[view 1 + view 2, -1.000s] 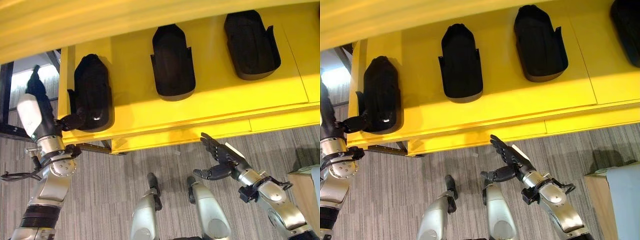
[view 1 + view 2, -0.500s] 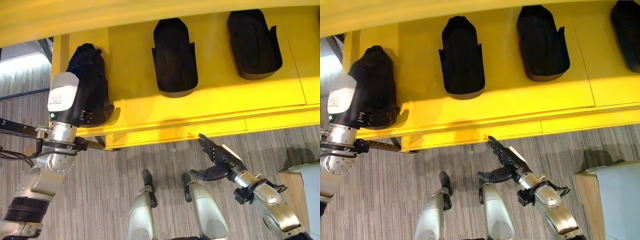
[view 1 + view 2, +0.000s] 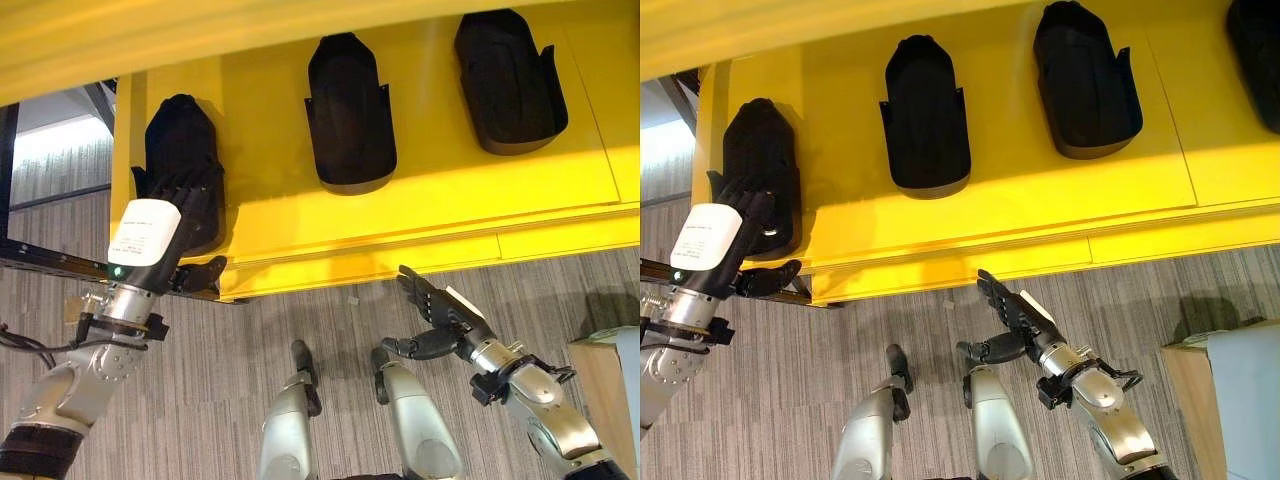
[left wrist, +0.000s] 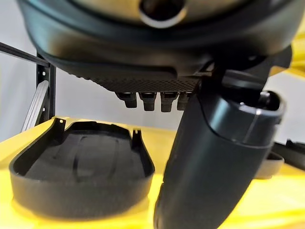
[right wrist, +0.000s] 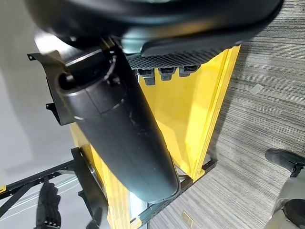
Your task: Move parts from the plastic box to the shelf.
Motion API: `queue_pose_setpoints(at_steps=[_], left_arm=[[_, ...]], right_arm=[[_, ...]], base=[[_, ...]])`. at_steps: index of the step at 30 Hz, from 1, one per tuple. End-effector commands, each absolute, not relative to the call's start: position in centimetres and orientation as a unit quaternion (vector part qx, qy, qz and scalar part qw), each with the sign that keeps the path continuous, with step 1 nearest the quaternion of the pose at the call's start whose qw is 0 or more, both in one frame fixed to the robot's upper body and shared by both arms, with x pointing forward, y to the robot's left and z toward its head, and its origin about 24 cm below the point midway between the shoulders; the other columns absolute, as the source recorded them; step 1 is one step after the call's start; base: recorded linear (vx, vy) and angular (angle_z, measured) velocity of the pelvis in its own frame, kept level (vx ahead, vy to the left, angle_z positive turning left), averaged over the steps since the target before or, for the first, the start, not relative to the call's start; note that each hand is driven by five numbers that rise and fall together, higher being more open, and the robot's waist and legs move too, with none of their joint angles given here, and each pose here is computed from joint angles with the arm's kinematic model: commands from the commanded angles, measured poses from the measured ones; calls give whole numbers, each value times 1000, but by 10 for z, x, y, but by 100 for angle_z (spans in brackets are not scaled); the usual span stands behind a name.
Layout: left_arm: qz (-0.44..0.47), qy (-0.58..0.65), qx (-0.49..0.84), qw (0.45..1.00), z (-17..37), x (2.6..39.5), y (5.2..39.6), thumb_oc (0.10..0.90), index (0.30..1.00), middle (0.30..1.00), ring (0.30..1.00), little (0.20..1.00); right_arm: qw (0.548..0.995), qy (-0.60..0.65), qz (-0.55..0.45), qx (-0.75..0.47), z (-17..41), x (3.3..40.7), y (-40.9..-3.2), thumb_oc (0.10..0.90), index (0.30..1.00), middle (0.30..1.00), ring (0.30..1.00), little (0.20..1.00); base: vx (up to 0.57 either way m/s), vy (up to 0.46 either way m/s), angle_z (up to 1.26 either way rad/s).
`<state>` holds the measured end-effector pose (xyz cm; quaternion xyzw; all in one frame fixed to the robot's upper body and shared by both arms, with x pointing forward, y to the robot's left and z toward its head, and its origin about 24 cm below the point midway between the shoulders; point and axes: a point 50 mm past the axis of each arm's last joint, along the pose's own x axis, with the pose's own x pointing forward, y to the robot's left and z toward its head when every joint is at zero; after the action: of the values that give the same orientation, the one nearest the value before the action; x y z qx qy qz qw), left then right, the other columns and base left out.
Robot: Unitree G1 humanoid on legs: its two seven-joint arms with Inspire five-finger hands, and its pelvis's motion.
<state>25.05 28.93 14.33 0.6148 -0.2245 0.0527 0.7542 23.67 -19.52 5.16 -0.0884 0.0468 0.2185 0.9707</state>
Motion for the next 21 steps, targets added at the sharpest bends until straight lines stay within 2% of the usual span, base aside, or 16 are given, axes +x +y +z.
queue_pose_setpoints(at_steps=[1, 6, 10, 21], left_arm=[[112, -319, 604, 722, 187, 251, 291, 900, 1000, 1000, 1000, 1000], [103, -298, 636, 705, 175, 247, 295, 900, 1000, 1000, 1000, 1000], [142, -279, 664, 679, 176, 248, 307, 900, 1000, 1000, 1000, 1000], [233, -199, 665, 682, 175, 258, 335, 900, 1000, 1000, 1000, 1000]], right_arm=[[965, -57, 236, -97, 89, 244, -190, 900, 1000, 1000, 1000, 1000], [965, -57, 234, -98, 89, 245, -192, 900, 1000, 1000, 1000, 1000], [965, -56, 236, -100, 90, 245, -195, 900, 1000, 1000, 1000, 1000], [965, -55, 237, -94, 92, 248, -193, 900, 1000, 1000, 1000, 1000]], base=[[0, 0, 0], [0, 0, 0], [0, 0, 0], [0, 0, 0]])
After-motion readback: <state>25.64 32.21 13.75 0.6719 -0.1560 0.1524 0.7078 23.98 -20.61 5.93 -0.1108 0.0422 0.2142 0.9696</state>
